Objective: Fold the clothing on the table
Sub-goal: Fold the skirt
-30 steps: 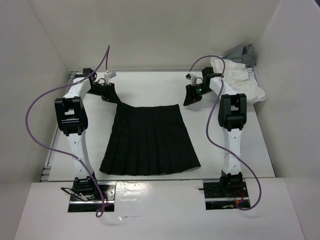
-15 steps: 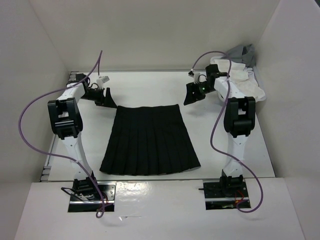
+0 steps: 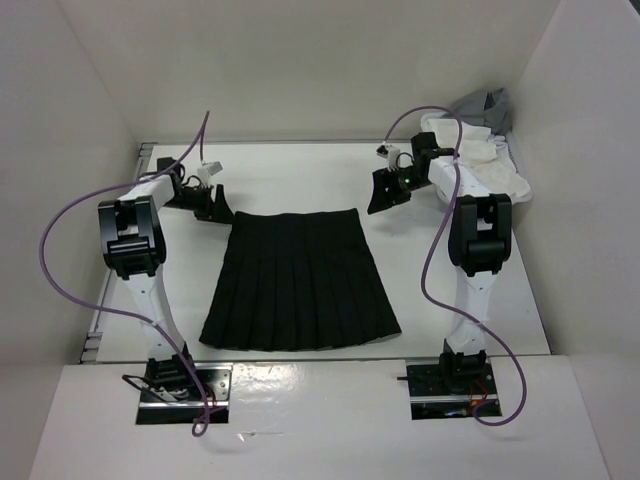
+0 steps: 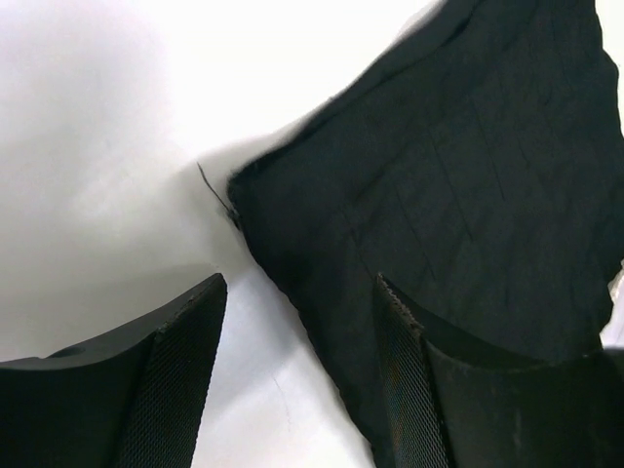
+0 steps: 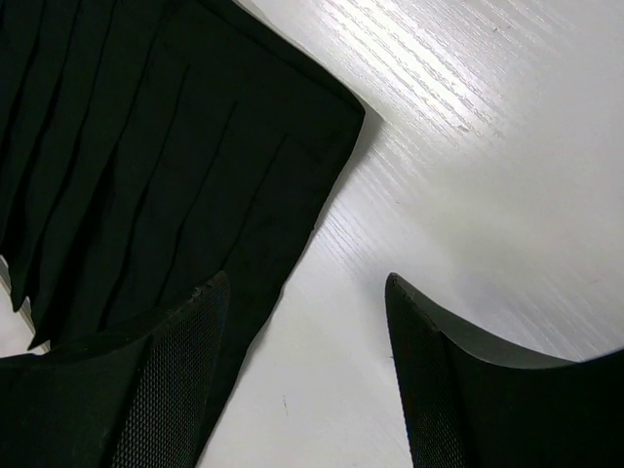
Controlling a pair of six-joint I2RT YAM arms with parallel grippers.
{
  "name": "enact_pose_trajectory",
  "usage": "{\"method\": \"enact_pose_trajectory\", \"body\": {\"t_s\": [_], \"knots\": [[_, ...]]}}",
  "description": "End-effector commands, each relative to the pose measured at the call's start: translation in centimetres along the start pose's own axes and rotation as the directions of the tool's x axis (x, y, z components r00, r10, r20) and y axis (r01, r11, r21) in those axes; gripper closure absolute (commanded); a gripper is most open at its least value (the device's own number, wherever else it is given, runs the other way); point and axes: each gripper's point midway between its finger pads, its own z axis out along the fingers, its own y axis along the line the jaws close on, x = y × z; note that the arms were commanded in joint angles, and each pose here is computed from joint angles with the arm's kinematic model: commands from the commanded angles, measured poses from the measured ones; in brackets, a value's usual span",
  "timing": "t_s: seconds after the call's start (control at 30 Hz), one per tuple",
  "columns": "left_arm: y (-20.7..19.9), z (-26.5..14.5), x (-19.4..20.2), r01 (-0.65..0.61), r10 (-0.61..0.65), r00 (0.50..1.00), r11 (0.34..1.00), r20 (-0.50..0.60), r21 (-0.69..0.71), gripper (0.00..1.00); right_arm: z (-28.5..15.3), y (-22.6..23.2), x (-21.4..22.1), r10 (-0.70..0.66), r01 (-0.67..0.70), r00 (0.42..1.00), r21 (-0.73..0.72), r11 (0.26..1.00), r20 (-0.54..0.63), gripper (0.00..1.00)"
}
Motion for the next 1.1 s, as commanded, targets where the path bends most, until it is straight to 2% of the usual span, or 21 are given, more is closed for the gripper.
{"method": "enact_pose_trajectory", "body": {"t_s": [0.0, 0.27, 0.4, 0.53, 0.57, 0.63, 0.67, 0.7, 1.07], "knots": [[0.2, 0.6, -1.8, -0.044, 0.042, 0.998, 0.998, 0.044, 0.035, 0.32, -1.9, 1.5, -2.3, -0.077, 0.076, 0.995, 0.016, 0.997, 0.068, 0.3], [0.5, 2.2, -1.7, -0.036, 0.034, 0.999, 0.997, 0.026, 0.069, 0.37, -1.4, 1.0, -1.7, -0.058, 0.058, 0.997, 0.017, 0.998, 0.046, 0.3], [0.7, 2.9, -1.6, -0.033, 0.033, 0.999, 0.997, 0.012, 0.068, 0.46, -1.1, 0.9, -1.4, -0.052, 0.051, 0.998, 0.014, 0.999, 0.04, 0.3], [-0.2, 3.7, -1.0, -0.038, 0.04, 0.999, 0.994, -0.014, 0.098, 0.64, -0.9, 0.8, -1.5, -0.051, 0.051, 0.998, 0.004, 0.999, 0.043, 0.3], [-0.2, 3.7, -1.0, -0.038, 0.04, 0.999, 0.994, -0.014, 0.098, 0.75, -0.6, 0.7, -1.3, -0.045, 0.045, 0.998, 0.001, 0.999, 0.036, 0.3], [-0.7, 3.9, -0.9, -0.042, 0.044, 0.999, 0.994, -0.021, 0.103, 0.85, -0.3, 0.4, -1.6, -0.046, 0.046, 0.998, -0.007, 0.999, 0.04, 0.3], [-0.7, 3.9, -0.9, -0.042, 0.044, 0.999, 0.994, -0.021, 0.103, 0.95, 0.3, 0.2, -1.1, -0.028, 0.029, 0.999, -0.023, 0.999, 0.026, 0.3], [-0.7, 3.9, -0.9, -0.042, 0.044, 0.999, 0.994, -0.021, 0.103, 0.98, 0.4, 0.1, -1.7, -0.035, 0.036, 0.999, -0.032, 0.999, 0.037, 0.3], [-0.6, 3.9, -0.7, -0.036, 0.039, 0.999, 0.995, -0.03, 0.095, 1.0, 3.7, -0.9, -1.0, 0.022, -0.021, 1.0, -0.147, 0.989, 0.005, 0.31]]}}
